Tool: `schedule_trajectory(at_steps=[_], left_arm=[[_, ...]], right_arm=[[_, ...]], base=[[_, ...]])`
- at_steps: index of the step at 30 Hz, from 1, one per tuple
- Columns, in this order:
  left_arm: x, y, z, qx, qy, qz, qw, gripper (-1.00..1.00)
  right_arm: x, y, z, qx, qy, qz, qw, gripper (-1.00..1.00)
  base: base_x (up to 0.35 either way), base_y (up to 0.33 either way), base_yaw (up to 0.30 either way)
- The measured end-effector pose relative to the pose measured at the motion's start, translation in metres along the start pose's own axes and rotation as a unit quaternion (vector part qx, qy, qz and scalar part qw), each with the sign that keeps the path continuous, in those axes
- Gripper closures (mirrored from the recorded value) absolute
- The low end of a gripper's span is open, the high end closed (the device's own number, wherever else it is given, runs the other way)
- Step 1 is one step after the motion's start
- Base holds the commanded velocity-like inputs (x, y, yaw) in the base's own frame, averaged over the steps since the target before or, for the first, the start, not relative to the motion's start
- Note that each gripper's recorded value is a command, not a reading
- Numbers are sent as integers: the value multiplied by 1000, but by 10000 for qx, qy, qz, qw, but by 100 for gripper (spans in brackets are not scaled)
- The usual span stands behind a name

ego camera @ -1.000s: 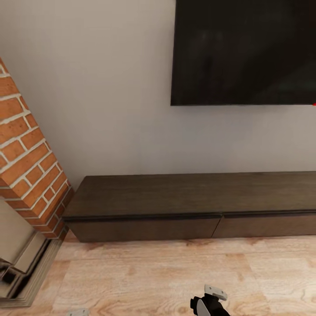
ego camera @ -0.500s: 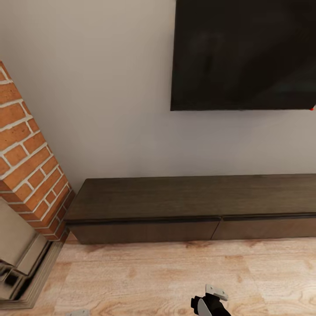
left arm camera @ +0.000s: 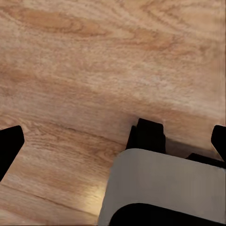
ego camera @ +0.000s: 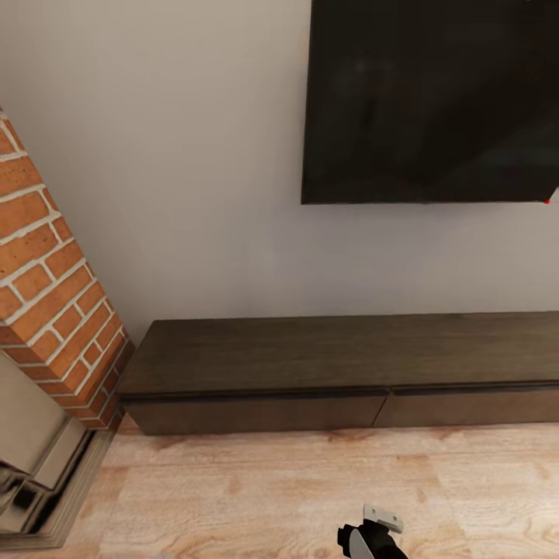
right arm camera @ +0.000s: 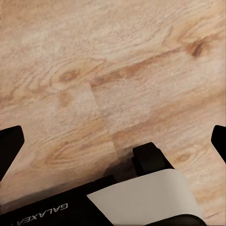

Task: Place each of the two pumpkins and all three candles from the living room inside a cabinet in the living room (use any cabinet), then make sure every cabinet is closed, and position the cauldron so it is next to a table in the living room.

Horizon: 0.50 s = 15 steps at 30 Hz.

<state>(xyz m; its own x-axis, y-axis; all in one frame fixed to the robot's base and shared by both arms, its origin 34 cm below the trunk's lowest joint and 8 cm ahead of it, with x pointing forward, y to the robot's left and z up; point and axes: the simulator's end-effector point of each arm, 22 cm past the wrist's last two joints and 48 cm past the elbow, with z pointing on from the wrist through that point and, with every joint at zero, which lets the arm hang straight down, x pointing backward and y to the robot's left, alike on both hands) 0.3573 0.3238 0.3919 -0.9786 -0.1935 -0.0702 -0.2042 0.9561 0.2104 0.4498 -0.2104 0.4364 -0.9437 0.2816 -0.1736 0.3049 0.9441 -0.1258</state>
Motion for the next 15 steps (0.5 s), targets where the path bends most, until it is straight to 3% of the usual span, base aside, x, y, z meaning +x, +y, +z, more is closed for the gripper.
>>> schedule_trajectory(at_steps=[5, 15], left_arm=[[1, -15, -11, 105, -2, -16, 9999, -100], [9, -19, -28, 139, -13, -2, 9999, -100]], right_arm=[[-2, -1, -9, 1, 8, -1, 10000, -100], [-5, -3, -26, 3, 21, 2, 10000, -100]], base=[[0, 0, 0], [0, 0, 0]])
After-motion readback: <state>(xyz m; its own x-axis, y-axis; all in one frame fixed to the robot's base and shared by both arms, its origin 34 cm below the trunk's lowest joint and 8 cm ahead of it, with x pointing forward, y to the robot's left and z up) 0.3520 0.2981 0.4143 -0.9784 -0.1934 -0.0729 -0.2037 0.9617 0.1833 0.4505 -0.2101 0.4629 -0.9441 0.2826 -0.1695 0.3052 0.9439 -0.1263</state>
